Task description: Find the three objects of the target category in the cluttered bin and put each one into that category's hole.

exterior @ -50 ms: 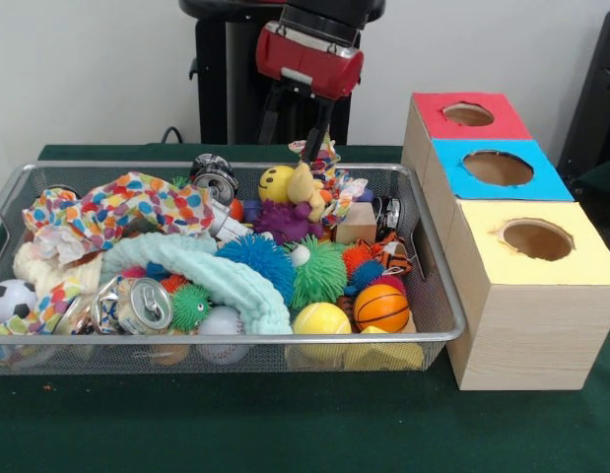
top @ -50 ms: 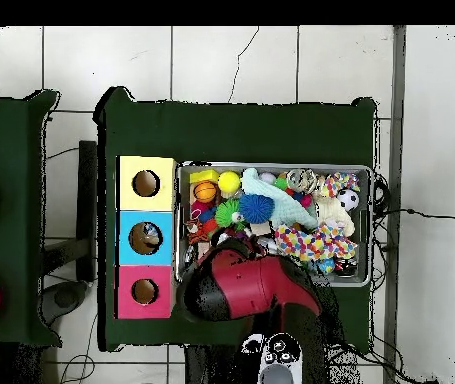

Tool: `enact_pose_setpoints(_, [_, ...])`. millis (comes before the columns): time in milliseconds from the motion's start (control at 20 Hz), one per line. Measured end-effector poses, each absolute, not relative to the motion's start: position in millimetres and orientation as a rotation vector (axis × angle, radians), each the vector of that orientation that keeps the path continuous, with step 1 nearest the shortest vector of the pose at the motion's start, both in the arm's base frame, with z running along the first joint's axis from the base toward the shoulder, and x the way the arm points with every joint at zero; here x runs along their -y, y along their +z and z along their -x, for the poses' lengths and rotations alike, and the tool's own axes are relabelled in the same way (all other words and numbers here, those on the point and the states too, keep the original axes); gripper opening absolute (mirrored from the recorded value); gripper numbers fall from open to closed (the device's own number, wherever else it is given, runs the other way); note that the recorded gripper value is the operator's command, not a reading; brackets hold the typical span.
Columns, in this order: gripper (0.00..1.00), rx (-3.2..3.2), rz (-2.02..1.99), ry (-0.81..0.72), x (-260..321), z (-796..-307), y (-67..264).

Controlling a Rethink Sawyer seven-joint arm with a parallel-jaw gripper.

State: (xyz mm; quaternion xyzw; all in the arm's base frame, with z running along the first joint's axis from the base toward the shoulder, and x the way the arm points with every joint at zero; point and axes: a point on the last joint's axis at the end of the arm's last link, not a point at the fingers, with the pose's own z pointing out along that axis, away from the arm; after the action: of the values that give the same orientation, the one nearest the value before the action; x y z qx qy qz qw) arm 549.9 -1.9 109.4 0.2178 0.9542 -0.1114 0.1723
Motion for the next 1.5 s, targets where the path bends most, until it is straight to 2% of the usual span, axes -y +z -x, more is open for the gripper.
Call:
enact_pose_setpoints(800, [1.0, -2.645, -0.578, -0.248, 77.9, -575.1, 127.8])
enact_pose_setpoints(1150, [1.0, -2.619, -0.577, -0.188, 86.4, -591.9, 136.4])
enact_pose_setpoints(1500, [1.0, -2.638, -0.483, -0.169, 86.5, -596.6, 127.3])
